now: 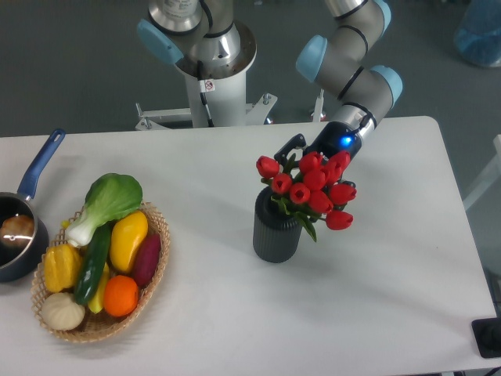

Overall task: Insert the flowers into the vase
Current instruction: 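Push the tulips deeper into the vase and settle the bunch, then open the gripper and lift it up off the tulip heads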

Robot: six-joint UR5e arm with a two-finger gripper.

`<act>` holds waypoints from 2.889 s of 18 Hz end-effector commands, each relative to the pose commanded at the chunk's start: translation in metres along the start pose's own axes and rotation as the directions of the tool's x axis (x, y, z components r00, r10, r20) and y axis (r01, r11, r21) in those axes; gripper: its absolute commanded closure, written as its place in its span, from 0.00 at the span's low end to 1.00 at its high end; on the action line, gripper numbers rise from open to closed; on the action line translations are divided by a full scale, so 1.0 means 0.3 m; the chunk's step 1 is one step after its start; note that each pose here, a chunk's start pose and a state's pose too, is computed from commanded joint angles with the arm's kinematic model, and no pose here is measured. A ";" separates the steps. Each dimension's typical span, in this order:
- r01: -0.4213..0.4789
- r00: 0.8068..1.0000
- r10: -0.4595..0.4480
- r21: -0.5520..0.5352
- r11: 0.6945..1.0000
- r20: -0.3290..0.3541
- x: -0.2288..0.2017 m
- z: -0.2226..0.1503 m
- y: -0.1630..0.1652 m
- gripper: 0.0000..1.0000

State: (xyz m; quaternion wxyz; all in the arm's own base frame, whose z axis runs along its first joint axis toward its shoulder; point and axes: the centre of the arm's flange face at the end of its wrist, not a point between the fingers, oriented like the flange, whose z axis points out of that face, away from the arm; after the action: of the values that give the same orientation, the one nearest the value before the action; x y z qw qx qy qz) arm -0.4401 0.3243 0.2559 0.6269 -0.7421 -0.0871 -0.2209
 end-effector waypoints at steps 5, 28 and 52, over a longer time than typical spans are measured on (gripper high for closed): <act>-0.013 1.000 0.013 -0.054 0.998 -0.004 0.019 0.028 0.004 0.00; -0.048 0.999 0.049 -0.077 0.996 0.007 0.190 0.019 -0.055 0.00; -0.013 0.996 0.017 -0.038 0.999 0.087 0.171 -0.114 -0.022 0.00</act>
State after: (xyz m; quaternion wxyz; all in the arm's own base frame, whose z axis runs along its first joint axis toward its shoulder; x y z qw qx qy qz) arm -0.4048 0.2849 0.2882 0.6102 -0.7631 -0.1045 -0.1853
